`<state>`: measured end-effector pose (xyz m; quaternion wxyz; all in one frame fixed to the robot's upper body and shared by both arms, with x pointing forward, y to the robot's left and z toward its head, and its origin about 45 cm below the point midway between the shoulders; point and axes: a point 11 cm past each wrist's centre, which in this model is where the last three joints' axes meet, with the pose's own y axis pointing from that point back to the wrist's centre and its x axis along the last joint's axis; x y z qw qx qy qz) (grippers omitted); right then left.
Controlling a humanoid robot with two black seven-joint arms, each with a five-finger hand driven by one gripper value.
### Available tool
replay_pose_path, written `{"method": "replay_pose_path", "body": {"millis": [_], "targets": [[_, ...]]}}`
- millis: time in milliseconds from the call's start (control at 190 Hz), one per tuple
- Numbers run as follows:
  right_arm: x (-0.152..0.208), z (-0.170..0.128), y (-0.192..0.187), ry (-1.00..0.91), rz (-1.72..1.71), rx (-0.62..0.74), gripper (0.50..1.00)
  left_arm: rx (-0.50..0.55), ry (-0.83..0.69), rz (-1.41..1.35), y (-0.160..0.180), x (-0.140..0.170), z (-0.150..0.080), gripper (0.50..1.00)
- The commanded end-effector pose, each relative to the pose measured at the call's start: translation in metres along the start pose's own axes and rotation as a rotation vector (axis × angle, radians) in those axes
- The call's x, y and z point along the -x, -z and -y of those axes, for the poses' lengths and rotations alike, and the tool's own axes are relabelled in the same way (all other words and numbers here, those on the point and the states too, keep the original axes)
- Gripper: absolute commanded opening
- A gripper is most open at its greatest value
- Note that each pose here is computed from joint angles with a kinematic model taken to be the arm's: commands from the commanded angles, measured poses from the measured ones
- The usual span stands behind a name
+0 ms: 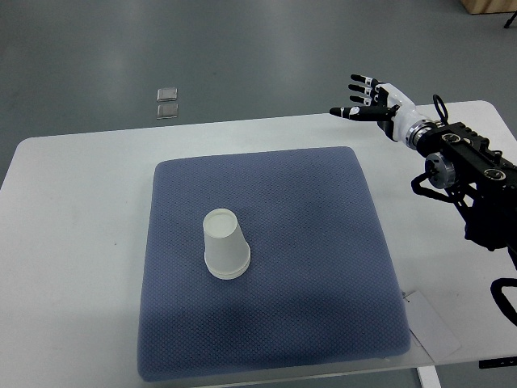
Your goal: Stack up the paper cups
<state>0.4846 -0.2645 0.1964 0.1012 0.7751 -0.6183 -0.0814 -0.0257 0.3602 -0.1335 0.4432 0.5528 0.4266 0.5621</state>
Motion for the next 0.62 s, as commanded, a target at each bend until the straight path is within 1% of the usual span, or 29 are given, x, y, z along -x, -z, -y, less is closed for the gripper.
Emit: {"method": "replay_pose_path", "body": {"millis": [0, 179, 295, 464, 611], "targets": [[0.001, -0.002, -0.009, -0.004, 0.028, 0.005, 0.934, -0.001, 0.0, 0.0, 0.0, 0.0, 0.0, 1.0], [0.013, -0.003, -0.026, -0.014, 0.08, 0.022, 0.936, -0.001, 0.0, -0.001, 0.0, 0.0, 0.0, 1.0], [0.013, -0.003, -0.028, -0.03, 0.086, 0.023, 0.934, -0.001, 0.0, 0.0, 0.0, 0.0, 0.0, 1.0], [0.022, -0.003, -0.034, -0.018, 0.106, 0.029, 0.934, 0.001, 0.0, 0.0, 0.0, 0.0, 0.0, 1.0], [0.022, -0.003, -0.032, -0.025, 0.124, 0.02, 0.934, 0.001, 0.0, -0.001, 0.0, 0.0, 0.0, 1.0]]}}
